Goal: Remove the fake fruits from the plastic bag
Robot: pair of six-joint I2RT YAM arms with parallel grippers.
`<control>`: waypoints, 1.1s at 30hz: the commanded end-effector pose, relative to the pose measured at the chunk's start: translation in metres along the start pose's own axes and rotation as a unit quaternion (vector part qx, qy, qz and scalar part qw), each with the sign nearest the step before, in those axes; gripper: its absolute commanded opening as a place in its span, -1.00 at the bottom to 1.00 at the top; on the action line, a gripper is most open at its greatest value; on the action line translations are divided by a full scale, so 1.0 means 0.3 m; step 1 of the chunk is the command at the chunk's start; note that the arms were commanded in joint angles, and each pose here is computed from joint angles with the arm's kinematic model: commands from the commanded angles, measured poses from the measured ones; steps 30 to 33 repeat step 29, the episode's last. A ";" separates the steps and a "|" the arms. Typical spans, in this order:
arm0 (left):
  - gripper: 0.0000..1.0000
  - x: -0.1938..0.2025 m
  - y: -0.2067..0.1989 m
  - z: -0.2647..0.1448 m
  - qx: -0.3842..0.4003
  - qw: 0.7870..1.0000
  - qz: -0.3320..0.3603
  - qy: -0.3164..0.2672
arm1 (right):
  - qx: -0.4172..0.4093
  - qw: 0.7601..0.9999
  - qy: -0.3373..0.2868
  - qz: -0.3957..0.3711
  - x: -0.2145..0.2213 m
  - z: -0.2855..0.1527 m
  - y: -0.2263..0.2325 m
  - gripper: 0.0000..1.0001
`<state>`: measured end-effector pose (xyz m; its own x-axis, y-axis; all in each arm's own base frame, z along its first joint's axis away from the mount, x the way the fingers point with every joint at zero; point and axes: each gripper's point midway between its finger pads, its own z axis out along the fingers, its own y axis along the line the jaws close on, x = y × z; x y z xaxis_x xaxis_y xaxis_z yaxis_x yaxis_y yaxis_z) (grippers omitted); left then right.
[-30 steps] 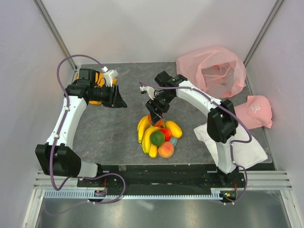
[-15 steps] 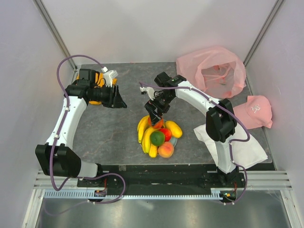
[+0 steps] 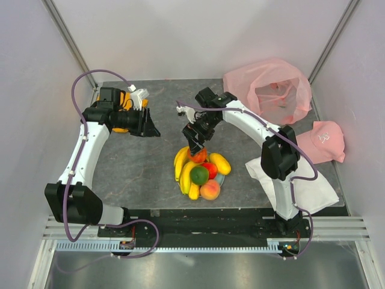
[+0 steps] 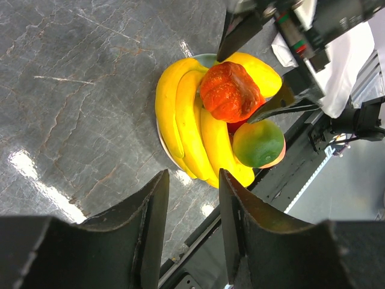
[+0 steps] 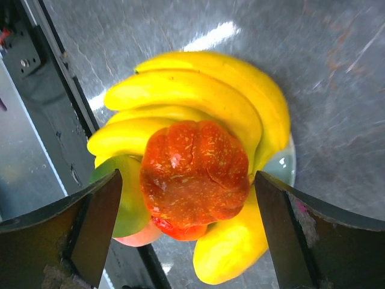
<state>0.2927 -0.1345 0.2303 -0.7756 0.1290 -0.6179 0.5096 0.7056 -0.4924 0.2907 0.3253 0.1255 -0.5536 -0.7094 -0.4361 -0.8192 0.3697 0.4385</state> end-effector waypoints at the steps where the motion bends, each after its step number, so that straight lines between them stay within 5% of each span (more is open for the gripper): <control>1: -0.05 -0.033 -0.007 -0.019 -0.001 1.000 0.022 -0.016 | 0.010 0.996 -0.069 -0.055 -0.130 -0.154 0.059 0.96; 5: 0.11 -0.045 0.001 -0.013 -0.002 1.000 0.023 -0.016 | 0.033 0.994 -0.077 -0.076 -0.142 -0.257 0.071 0.96; 10: 0.68 -0.098 0.022 -0.024 -0.025 0.999 0.035 -0.032 | 0.183 0.967 -0.175 -0.010 -0.201 -0.527 -0.131 0.96; 12: 0.82 -0.127 0.027 -0.032 -0.036 0.997 0.041 -0.045 | 0.303 0.929 -0.212 0.022 -0.229 -0.681 -0.253 0.96; 15: 0.99 -0.192 0.049 -0.059 -0.071 0.994 0.049 -0.073 | 0.470 0.834 -0.283 0.056 -0.250 -0.943 -0.330 0.96; 18: 0.99 -0.262 0.060 -0.094 -0.100 0.989 0.054 -0.100 | 0.522 0.796 -0.300 0.058 -0.225 -1.028 -0.338 0.96; 33: 0.99 -0.281 0.016 -0.113 -0.086 0.989 0.029 -0.115 | 0.498 0.824 -0.266 0.053 -0.110 -0.939 -0.302 0.96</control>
